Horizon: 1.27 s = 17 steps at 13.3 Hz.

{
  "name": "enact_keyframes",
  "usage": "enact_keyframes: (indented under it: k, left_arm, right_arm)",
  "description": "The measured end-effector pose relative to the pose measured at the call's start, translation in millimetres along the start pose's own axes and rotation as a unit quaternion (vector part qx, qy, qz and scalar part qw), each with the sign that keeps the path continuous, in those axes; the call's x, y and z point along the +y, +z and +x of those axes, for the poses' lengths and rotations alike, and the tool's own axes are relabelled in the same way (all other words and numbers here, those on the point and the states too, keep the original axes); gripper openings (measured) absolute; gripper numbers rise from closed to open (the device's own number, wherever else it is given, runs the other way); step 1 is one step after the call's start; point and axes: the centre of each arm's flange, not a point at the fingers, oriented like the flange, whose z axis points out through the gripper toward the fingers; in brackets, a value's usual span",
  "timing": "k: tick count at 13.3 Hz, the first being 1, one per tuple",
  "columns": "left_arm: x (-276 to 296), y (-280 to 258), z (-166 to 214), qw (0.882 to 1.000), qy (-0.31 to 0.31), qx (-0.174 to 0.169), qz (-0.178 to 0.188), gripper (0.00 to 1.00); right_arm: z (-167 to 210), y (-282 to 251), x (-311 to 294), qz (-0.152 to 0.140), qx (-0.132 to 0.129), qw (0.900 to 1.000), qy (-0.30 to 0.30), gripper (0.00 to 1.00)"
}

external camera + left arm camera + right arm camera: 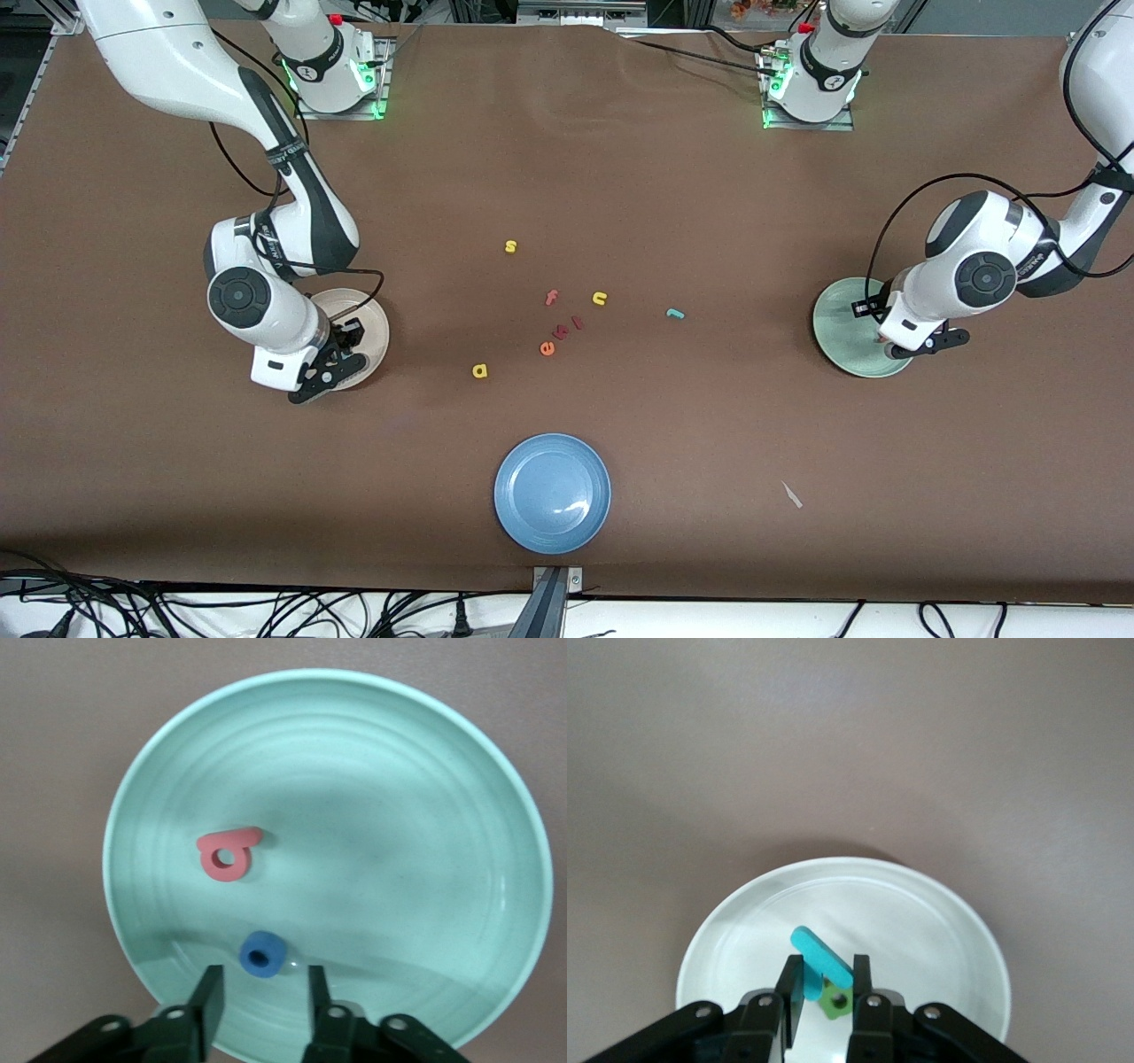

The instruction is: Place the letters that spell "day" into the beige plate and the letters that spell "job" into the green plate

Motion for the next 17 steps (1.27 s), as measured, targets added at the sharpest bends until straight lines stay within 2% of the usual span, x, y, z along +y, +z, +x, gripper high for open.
enact_keyframes:
  k: [1, 2, 5, 7, 10, 12, 14, 15, 17]
  left_arm:
    - [10, -7, -2, 1.0, -0.002, 0.002, -0.007, 0.6]
    - [26, -20, -6, 1.0, -0.015, 0.003, -0.021, 0.69]
    - [92, -69, -33, 0.994, -0.092, 0.007, -0.065, 0.99]
    - [147, -91, -55, 0.984, -0.164, 0.014, -0.074, 1.0]
    - [237, -88, -93, 0.967, -0.243, 0.023, -0.07, 0.99]
    - [278, -70, -109, 0.951, -0.295, 0.028, -0.09, 0.96]
    - [297, -41, -107, 0.93, -0.351, 0.036, -0.106, 0.94]
    - [301, -26, -104, 0.923, -0.368, 0.042, -0.109, 0.94]
    - [304, -15, -104, 0.916, -0.383, 0.044, -0.109, 0.94]
  right_arm:
    - [-2, 3, -2, 0.006, -0.003, 1.0, 0.003, 0.26]
    - [-3, 5, -4, 0.009, -0.005, 1.0, 0.005, 0.31]
    - [-4, 8, -4, 0.01, -0.007, 1.0, 0.008, 0.59]
    - [-4, 8, -5, 0.014, -0.006, 1.0, 0.016, 0.74]
    - [8, 2, -28, 0.032, 0.009, 0.998, 0.049, 0.74]
    - [32, -10, -63, 0.044, 0.029, 0.997, 0.055, 0.74]
    - [56, -15, -90, 0.052, 0.047, 0.996, 0.052, 0.74]
    - [68, -15, -99, 0.054, 0.056, 0.995, 0.059, 0.74]
    - [90, -8, -116, 0.062, 0.068, 0.991, 0.095, 0.74]
